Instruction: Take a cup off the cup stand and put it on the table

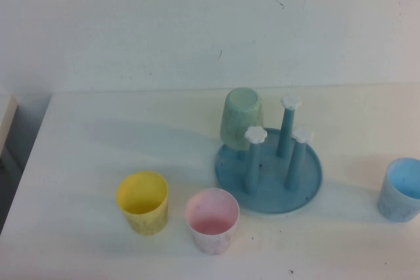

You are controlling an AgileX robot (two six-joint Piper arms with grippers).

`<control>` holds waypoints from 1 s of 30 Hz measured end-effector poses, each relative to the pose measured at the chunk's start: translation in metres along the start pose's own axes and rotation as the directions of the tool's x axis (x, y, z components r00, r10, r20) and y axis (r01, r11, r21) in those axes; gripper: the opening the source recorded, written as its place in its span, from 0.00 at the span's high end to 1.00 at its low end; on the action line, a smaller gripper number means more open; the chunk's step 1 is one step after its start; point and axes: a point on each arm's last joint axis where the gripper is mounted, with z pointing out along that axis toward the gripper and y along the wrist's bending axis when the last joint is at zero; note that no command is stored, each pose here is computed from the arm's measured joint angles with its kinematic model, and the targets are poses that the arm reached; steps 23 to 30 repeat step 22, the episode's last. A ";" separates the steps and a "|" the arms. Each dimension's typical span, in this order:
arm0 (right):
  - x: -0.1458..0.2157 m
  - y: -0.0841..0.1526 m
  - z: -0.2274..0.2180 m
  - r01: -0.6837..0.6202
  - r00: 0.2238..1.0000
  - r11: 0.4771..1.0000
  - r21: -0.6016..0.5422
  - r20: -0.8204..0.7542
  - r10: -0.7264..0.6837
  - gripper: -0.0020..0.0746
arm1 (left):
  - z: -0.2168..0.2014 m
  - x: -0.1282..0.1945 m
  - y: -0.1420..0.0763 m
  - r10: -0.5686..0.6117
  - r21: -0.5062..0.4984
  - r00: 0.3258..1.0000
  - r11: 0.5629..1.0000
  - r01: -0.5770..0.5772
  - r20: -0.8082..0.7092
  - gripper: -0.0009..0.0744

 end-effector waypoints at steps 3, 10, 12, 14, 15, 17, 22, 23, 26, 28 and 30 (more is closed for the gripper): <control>0.000 0.000 0.000 0.000 1.000 1.000 0.000 0.000 0.000 0.98 | 0.000 0.001 -0.004 0.007 0.064 1.000 0.998 -0.007 -0.008 0.99; 0.000 0.000 0.000 -0.001 1.000 1.000 0.000 0.000 0.001 0.98 | 0.000 0.001 -0.005 0.002 0.082 1.000 0.997 -0.001 -0.010 0.99; 0.000 0.000 0.000 -0.001 1.000 1.000 -0.001 -0.002 0.001 0.98 | 0.000 0.001 -0.005 0.002 0.082 1.000 0.997 -0.001 -0.010 0.99; 0.000 0.000 0.000 -0.001 1.000 1.000 -0.001 -0.002 0.001 0.98 | 0.000 0.001 -0.005 0.002 0.082 1.000 0.997 -0.001 -0.010 0.99; 0.000 0.000 0.000 -0.001 1.000 1.000 -0.001 -0.002 0.001 0.98 | 0.000 0.001 -0.005 0.002 0.082 1.000 0.997 -0.001 -0.010 0.99; 0.000 0.000 0.000 -0.001 1.000 1.000 -0.001 -0.002 0.001 0.98 | 0.000 0.001 -0.005 0.007 0.082 1.000 0.997 -0.006 -0.010 0.99; 0.000 0.000 0.000 -0.001 1.000 1.000 -0.001 -0.002 0.001 0.98 | 0.000 0.001 -0.005 0.009 0.082 1.000 0.997 -0.008 -0.010 0.99; 0.000 0.000 0.000 -0.001 1.000 1.000 -0.001 -0.002 0.001 0.98 | 0.000 0.001 -0.005 0.009 0.082 1.000 0.997 -0.008 -0.010 0.99; 0.000 0.000 0.000 -0.001 1.000 1.000 -0.001 -0.002 0.001 0.98 | 0.000 0.001 -0.005 0.009 0.082 1.000 0.997 -0.008 -0.010 0.99; 0.000 0.000 0.000 -0.001 1.000 1.000 -0.001 -0.002 0.001 0.98 | 0.000 0.001 -0.005 0.009 0.082 1.000 0.997 -0.008 -0.010 0.99; 0.000 0.000 0.000 -0.001 1.000 1.000 -0.001 -0.002 0.001 0.98 | 0.000 0.001 -0.005 0.009 0.082 1.000 0.997 -0.008 -0.010 0.99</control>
